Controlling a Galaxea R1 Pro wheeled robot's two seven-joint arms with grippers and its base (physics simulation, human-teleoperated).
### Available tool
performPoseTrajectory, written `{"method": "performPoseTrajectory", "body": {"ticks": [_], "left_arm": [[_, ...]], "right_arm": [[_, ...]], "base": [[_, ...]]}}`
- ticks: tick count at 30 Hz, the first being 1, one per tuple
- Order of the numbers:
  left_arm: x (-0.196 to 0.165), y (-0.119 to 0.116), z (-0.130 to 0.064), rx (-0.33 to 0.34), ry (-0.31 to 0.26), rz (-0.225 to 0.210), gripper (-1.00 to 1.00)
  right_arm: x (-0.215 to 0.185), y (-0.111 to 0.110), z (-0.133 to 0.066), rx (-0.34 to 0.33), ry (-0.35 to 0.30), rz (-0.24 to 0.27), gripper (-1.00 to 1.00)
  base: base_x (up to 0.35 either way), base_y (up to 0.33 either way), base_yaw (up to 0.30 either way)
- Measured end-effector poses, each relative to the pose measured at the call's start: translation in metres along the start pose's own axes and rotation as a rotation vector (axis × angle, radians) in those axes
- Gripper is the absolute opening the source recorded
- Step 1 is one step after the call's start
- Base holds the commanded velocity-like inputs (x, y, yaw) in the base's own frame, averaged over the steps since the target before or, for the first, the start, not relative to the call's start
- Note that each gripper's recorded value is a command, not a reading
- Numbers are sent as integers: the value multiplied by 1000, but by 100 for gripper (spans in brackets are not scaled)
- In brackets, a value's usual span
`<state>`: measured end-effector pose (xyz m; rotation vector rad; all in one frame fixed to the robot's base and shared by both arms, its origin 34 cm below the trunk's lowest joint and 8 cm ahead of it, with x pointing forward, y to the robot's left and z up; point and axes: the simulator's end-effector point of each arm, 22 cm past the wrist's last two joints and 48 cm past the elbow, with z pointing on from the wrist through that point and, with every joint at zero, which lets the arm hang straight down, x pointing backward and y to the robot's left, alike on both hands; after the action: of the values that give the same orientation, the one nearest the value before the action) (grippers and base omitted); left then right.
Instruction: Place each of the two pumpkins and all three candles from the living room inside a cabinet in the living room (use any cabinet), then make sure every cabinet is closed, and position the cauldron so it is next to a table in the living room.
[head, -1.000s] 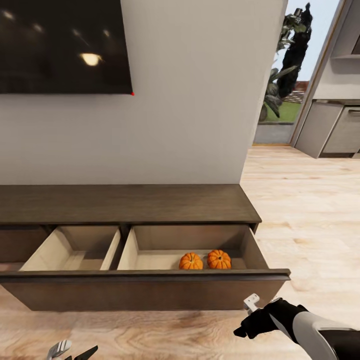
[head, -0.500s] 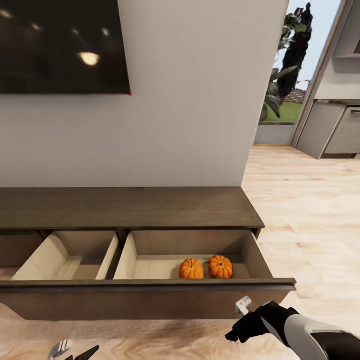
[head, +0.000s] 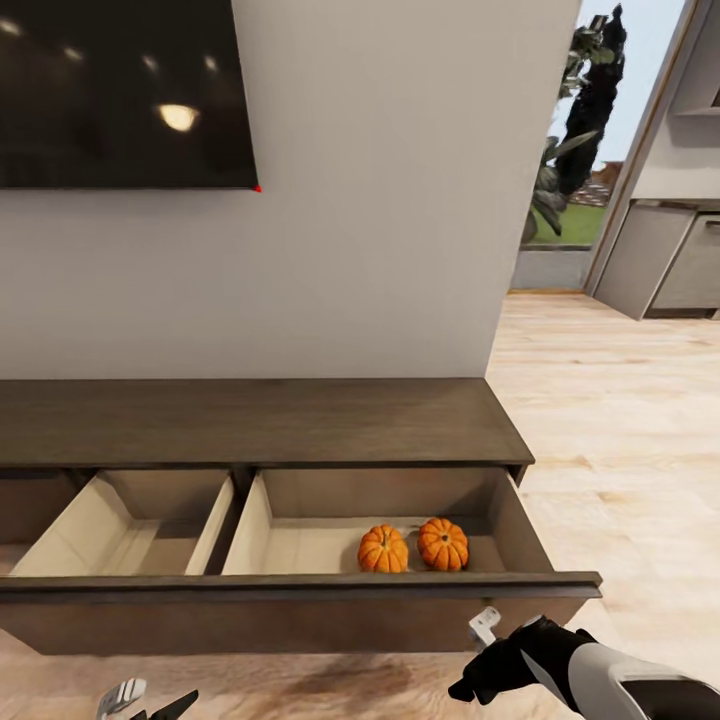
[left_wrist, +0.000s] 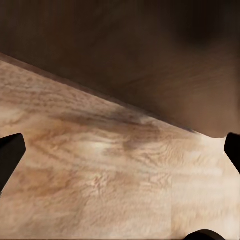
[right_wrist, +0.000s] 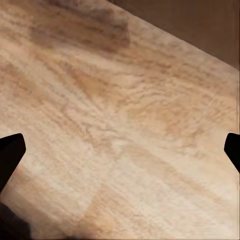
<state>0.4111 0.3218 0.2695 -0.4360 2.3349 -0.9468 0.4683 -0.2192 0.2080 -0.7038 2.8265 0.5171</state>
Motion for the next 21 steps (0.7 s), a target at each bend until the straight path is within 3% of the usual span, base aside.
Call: {"method": "performPoseTrajectory", "body": {"ticks": [21], "left_arm": [[0,0,0,0,-1,1,100]], "right_arm": [[3,3,4,3,-3,-15,100]], "base": [[100,0,0]]}}
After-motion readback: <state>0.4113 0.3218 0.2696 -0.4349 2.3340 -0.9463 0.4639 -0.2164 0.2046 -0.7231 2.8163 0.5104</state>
